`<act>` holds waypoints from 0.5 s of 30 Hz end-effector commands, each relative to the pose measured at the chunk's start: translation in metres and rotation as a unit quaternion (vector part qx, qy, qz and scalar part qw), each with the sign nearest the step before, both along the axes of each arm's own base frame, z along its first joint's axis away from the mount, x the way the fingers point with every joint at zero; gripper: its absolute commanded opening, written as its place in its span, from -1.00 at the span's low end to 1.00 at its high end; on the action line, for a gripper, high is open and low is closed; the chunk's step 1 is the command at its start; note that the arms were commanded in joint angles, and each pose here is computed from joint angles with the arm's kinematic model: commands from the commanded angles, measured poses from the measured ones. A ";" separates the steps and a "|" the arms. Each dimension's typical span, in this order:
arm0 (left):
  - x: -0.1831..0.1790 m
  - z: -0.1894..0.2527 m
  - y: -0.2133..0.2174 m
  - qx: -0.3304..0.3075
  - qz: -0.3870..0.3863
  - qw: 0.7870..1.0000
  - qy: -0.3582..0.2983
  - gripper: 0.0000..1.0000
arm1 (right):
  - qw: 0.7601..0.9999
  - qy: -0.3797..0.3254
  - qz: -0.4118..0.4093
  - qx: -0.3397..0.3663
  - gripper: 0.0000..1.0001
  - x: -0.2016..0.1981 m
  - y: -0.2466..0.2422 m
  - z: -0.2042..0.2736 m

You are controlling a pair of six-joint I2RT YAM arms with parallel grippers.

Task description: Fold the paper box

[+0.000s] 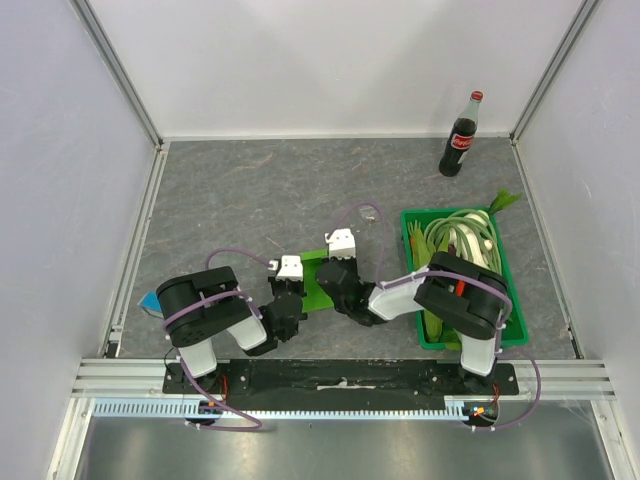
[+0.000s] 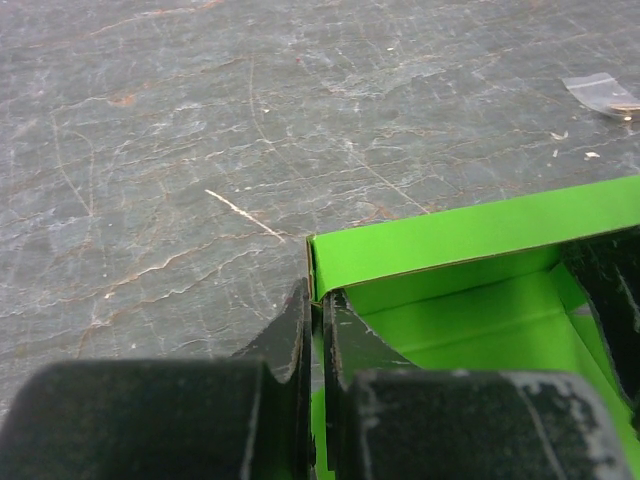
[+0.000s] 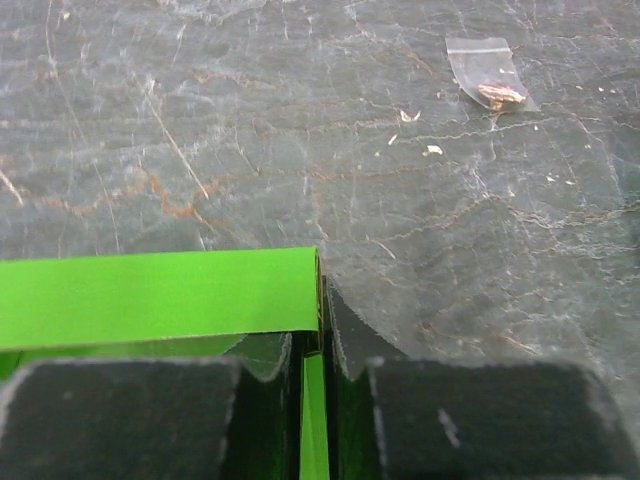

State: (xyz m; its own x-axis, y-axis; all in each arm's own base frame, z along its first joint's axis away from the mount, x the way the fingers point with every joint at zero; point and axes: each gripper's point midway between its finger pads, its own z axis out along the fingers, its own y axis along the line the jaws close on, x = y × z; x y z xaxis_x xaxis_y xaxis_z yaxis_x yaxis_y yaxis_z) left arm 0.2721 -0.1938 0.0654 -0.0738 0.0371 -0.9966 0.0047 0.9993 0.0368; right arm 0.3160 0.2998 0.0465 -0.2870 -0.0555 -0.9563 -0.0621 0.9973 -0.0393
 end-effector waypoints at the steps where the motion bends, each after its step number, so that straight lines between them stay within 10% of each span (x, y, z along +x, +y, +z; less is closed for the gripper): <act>1: 0.003 0.049 -0.010 -0.134 0.008 0.988 -0.071 -0.96 | 0.998 0.012 0.034 -0.060 -0.67 -0.011 -0.032 -0.006; 9: 0.003 0.049 -0.010 -0.134 0.005 0.988 -0.070 -0.96 | 0.973 0.082 0.211 -0.041 -0.11 -0.021 -0.021 -0.008; 15: 0.002 0.048 -0.011 -0.132 0.002 0.989 -0.070 -0.96 | 0.962 0.096 0.254 -0.005 -0.04 -0.020 -0.023 -0.012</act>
State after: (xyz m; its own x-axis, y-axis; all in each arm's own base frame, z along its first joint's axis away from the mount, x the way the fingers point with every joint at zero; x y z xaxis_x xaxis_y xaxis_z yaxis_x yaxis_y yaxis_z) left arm 0.2690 -0.2042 0.0643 -0.0781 0.0399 -0.9961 0.0547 0.9979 0.0357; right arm 0.3038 0.2775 0.0402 -0.3848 -0.2102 -0.8988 -0.4563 0.8897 -0.0127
